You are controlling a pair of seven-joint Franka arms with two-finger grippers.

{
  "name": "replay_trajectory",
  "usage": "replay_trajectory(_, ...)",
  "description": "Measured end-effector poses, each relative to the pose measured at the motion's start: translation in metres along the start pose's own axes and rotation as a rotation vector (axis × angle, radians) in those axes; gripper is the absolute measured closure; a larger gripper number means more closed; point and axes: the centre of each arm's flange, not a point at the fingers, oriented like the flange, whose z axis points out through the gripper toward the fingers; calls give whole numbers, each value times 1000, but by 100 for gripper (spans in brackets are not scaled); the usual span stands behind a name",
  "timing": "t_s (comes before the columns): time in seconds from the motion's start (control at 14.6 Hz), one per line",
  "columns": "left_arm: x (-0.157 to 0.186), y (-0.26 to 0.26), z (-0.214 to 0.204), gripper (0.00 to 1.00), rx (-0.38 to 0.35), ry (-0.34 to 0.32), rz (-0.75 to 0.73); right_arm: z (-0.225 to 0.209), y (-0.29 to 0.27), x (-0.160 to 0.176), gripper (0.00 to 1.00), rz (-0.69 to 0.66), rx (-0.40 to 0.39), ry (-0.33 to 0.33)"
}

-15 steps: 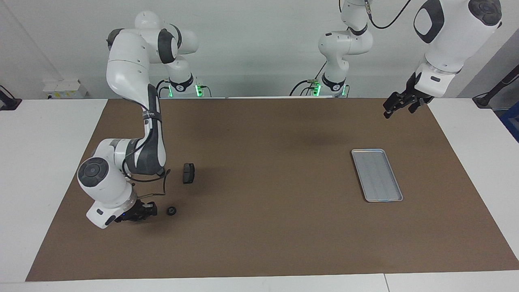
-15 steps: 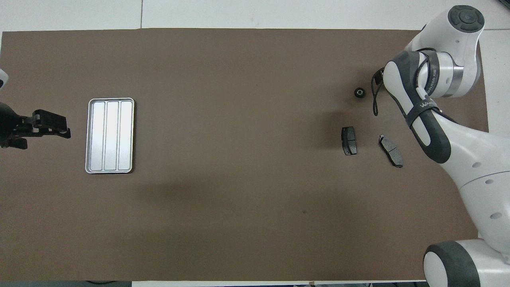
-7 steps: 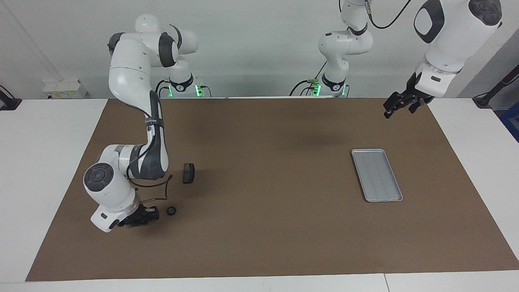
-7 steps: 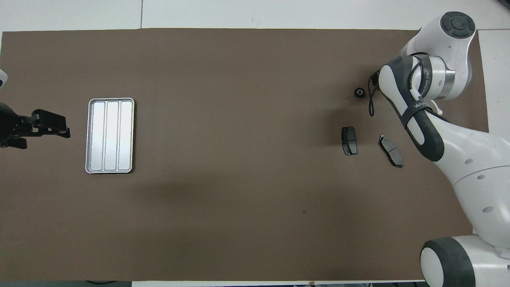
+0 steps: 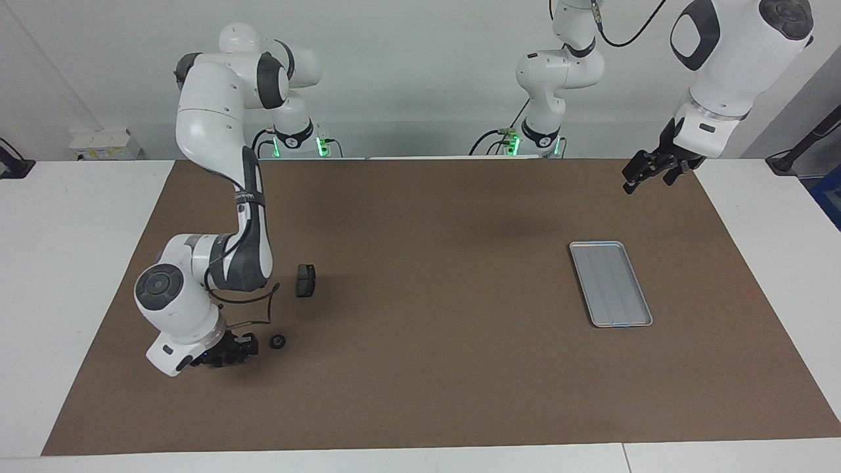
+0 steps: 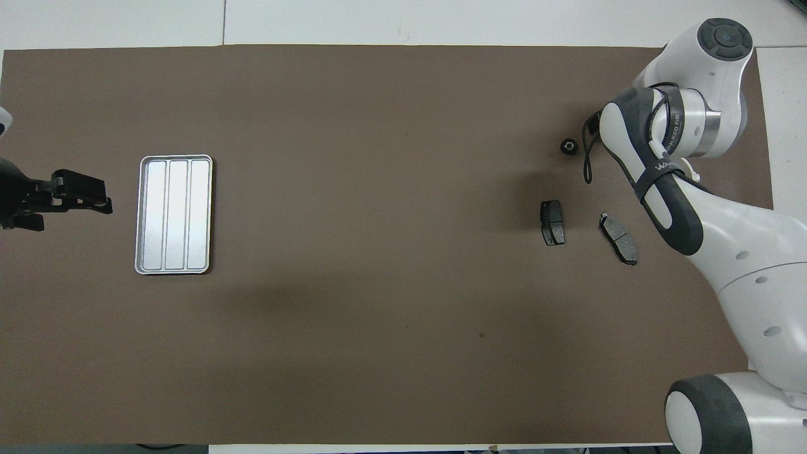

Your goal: Place bearing gear from tray to pile

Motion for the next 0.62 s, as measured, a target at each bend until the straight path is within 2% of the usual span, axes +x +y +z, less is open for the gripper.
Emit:
replay_trajectory(0.21,2,3,3,0,0,1,4,-2,-1,-1,3,0,3,-11)
replay_trajectory(0.41,5,2,7,0,0,-2,2,-28,-6,-2,0,-7,14,-30)
replay_trajectory(0.62,5,4,7,0,0,-3,6,-102,-8,-13,0,-8,23,-28)
